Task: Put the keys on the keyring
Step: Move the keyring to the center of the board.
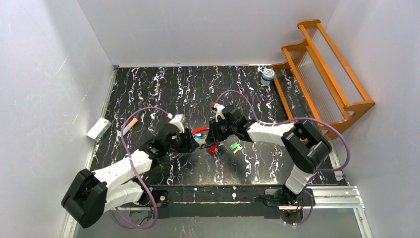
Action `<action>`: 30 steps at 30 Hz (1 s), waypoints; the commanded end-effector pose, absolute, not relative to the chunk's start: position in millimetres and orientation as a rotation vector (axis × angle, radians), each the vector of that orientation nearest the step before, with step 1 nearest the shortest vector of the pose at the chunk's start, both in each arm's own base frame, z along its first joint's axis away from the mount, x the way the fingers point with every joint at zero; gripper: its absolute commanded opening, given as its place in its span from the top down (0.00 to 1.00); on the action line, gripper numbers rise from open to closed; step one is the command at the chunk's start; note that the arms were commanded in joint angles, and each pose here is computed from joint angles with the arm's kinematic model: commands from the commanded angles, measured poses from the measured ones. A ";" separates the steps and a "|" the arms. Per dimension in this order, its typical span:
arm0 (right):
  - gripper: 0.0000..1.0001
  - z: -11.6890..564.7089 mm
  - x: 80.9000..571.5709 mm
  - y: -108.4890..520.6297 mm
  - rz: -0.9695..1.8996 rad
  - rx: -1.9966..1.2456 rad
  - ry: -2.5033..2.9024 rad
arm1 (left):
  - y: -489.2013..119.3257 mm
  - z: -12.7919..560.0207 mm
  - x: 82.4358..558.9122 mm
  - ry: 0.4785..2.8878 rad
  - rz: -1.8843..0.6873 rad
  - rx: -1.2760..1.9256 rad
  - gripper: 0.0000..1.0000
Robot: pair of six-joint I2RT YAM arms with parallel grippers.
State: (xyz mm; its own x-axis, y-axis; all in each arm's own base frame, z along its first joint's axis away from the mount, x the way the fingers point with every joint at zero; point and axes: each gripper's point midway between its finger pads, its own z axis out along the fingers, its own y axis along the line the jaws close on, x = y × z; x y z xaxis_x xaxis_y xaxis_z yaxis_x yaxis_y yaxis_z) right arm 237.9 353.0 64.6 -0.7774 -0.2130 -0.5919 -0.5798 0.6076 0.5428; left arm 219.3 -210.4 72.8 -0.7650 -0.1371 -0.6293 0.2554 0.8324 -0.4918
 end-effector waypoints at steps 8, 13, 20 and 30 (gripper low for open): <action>0.60 68.1 234.6 373.8 1.112 -0.677 2.351 | -208.2 73.4 217.4 2.327 -0.754 0.080 0.57; 0.62 65.8 234.7 374.5 1.087 -0.692 2.356 | -208.7 72.5 217.3 2.330 -0.755 0.081 0.57; 0.68 77.3 231.0 377.6 1.078 -0.726 2.309 | -208.5 72.1 217.0 2.330 -0.755 0.083 0.57; 0.63 60.5 229.1 374.8 0.994 -0.728 2.354 | -207.8 72.1 216.1 2.331 -0.755 0.081 0.58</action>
State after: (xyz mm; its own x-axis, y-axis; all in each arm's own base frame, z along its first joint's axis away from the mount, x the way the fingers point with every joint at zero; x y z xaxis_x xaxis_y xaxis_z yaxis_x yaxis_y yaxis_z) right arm 217.3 369.2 49.5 -0.7719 -0.2941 -0.5636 -0.6130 0.5795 0.5370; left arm 218.4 -210.1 71.9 -0.7664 -0.1367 -0.6276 0.2549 0.8321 -0.4926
